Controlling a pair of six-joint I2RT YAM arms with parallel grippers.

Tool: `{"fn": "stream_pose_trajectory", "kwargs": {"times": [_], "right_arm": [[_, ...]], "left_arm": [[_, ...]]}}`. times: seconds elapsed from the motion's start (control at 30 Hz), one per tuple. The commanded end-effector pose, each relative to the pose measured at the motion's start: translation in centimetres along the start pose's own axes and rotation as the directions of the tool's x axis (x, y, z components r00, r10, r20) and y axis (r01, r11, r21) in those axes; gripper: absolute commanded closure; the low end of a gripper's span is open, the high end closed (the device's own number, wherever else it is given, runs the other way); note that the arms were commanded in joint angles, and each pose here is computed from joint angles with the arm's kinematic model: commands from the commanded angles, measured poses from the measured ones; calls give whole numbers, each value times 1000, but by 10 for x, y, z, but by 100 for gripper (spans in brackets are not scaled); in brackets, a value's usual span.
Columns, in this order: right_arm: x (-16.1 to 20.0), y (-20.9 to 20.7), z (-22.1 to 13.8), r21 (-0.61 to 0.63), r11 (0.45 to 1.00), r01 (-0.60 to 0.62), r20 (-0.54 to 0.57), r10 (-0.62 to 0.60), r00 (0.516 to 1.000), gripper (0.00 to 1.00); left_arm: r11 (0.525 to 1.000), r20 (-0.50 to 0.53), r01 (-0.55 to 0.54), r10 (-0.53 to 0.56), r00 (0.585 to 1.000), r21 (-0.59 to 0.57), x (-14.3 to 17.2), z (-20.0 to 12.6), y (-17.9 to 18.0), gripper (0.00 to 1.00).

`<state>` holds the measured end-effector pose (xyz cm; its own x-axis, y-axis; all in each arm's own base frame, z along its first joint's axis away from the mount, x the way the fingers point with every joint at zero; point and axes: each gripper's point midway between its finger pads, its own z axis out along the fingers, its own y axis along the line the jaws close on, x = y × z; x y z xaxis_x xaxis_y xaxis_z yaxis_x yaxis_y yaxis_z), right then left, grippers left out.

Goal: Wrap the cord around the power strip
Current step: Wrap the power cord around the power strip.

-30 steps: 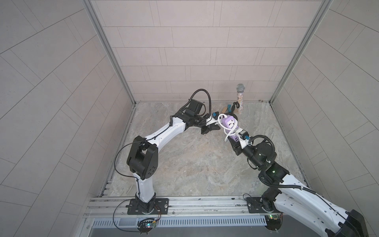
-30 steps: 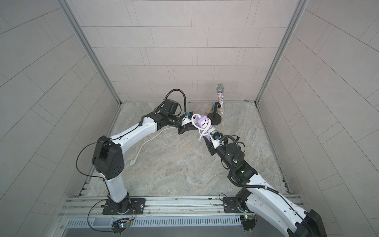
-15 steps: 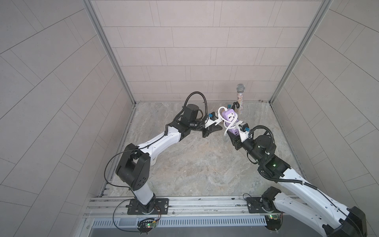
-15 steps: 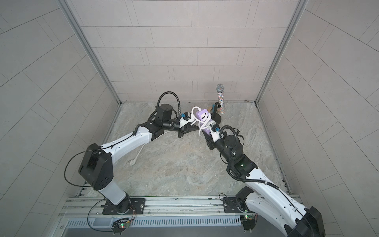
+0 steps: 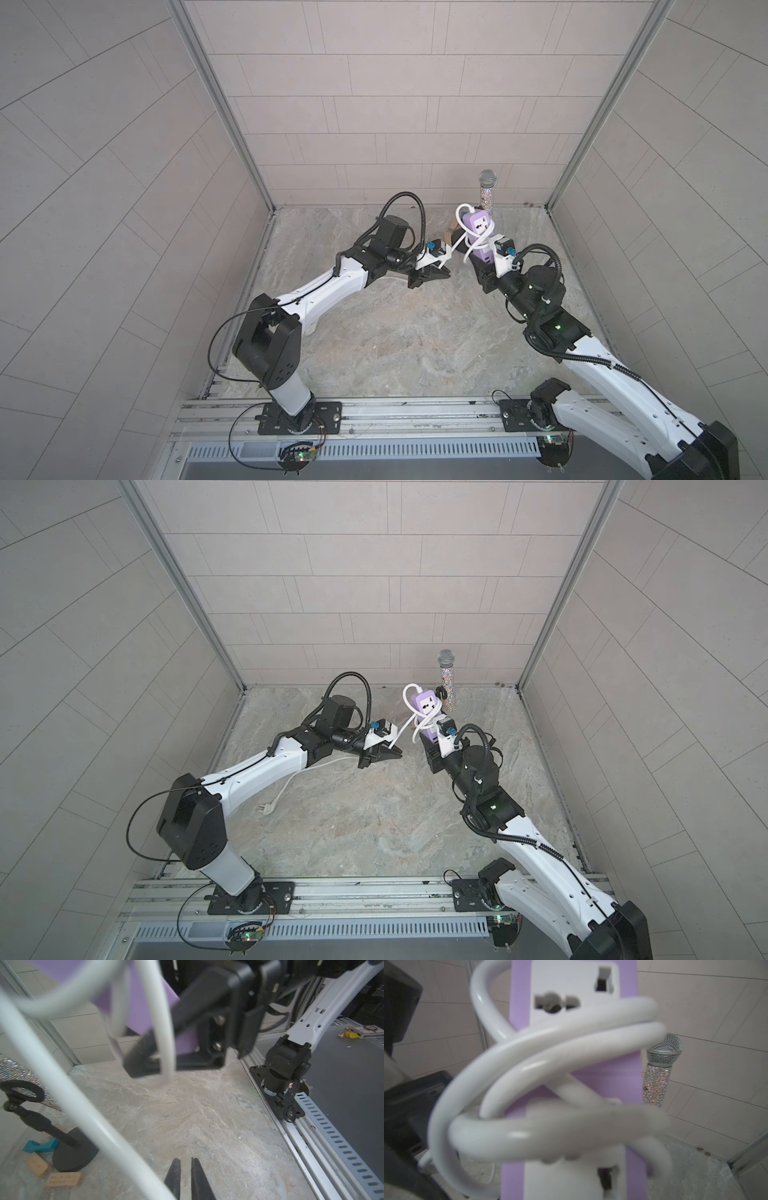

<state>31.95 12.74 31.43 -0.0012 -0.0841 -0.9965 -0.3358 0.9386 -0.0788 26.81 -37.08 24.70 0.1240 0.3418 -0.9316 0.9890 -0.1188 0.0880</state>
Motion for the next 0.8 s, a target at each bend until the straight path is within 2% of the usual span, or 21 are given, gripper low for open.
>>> {"fn": "stream_pose_trajectory", "kwargs": {"times": [0.0, 0.13, 0.23, 0.37, 0.5, 0.6, 0.77], "right_arm": [[-77, -23, -14, 72, 992, -107, 256, 85, 963, 100], [-74, -19, -10, 55, 993, -107, 247, 90, 965, 100], [-72, -18, -7, 48, 993, -103, 240, 89, 967, 100], [-69, -16, -5, 43, 995, -91, 223, 79, 972, 100], [-62, -12, -3, 26, 996, -90, 199, 83, 977, 100], [-56, -10, -1, 12, 995, -98, 185, 94, 978, 100], [-44, -8, 3, 9, 995, -101, 147, 99, 984, 100]], "left_arm": [[996, 13, -9, 8, 1000, 84, -5, 0, -26, 84], [999, 45, -8, 6, 999, 39, -12, 7, -14, 79], [1000, 105, -2, 5, 995, -31, -21, 9, 1, 75], [979, 226, 4, 43, 973, -205, -41, 1, 29, 62], [943, 317, 36, 76, 945, -332, -58, -8, 49, 60], [935, 345, 39, 91, 934, -352, -69, -11, 56, 61], [956, 372, 11, 104, 922, -294, -81, -6, 46, 63]]}}
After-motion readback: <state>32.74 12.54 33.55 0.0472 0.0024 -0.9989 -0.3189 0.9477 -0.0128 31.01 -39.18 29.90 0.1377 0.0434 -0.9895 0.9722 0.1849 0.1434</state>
